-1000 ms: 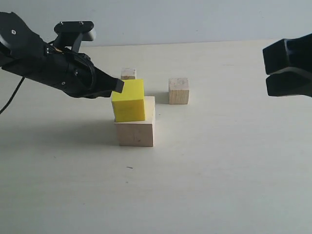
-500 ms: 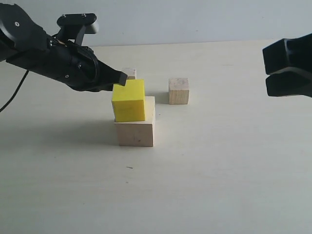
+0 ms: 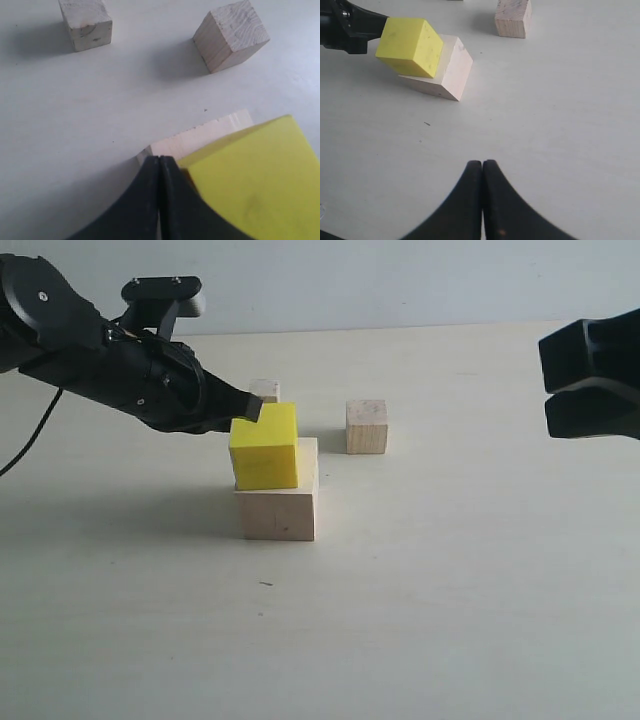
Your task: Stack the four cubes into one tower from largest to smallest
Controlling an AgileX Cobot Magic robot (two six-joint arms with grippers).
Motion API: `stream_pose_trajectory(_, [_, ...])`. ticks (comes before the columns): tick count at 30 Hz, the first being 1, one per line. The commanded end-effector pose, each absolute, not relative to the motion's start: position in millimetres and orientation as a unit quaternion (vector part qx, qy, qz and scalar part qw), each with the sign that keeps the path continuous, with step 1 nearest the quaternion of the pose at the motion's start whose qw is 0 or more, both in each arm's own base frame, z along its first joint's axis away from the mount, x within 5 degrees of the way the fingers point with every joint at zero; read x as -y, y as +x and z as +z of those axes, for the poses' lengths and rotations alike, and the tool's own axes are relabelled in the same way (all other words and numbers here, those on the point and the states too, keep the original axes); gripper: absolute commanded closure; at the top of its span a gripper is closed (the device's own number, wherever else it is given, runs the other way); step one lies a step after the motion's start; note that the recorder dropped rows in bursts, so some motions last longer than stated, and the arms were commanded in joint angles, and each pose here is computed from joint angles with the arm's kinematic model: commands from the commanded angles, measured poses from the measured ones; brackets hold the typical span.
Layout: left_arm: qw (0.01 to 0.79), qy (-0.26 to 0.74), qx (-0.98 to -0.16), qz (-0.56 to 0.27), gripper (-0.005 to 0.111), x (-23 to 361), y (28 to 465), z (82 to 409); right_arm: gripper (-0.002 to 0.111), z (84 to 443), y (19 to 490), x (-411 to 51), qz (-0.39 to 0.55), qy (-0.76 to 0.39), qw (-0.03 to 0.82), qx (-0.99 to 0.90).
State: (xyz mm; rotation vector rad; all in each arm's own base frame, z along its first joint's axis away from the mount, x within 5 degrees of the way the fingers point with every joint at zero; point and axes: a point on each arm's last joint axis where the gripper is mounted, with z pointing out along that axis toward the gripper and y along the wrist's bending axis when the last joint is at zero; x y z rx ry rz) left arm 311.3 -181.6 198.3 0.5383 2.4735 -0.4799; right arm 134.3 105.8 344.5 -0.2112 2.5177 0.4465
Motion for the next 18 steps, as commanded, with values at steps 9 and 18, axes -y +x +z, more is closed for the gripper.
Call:
stream_pose_trajectory(9, [0.281, 0.186, -0.922, -0.190, 0.107, 182.3, 312.8, 200.3, 0.108, 344.3, 133.8, -106.3, 0.171, -0.081, 0.289, -0.939])
stream_pose_trajectory(18, [0.280, 0.185, -0.922, -0.192, 0.107, 182.6, 312.6, 200.4, 0.108, 344.3, 133.8, -106.3, 0.171, -0.081, 0.289, -0.939])
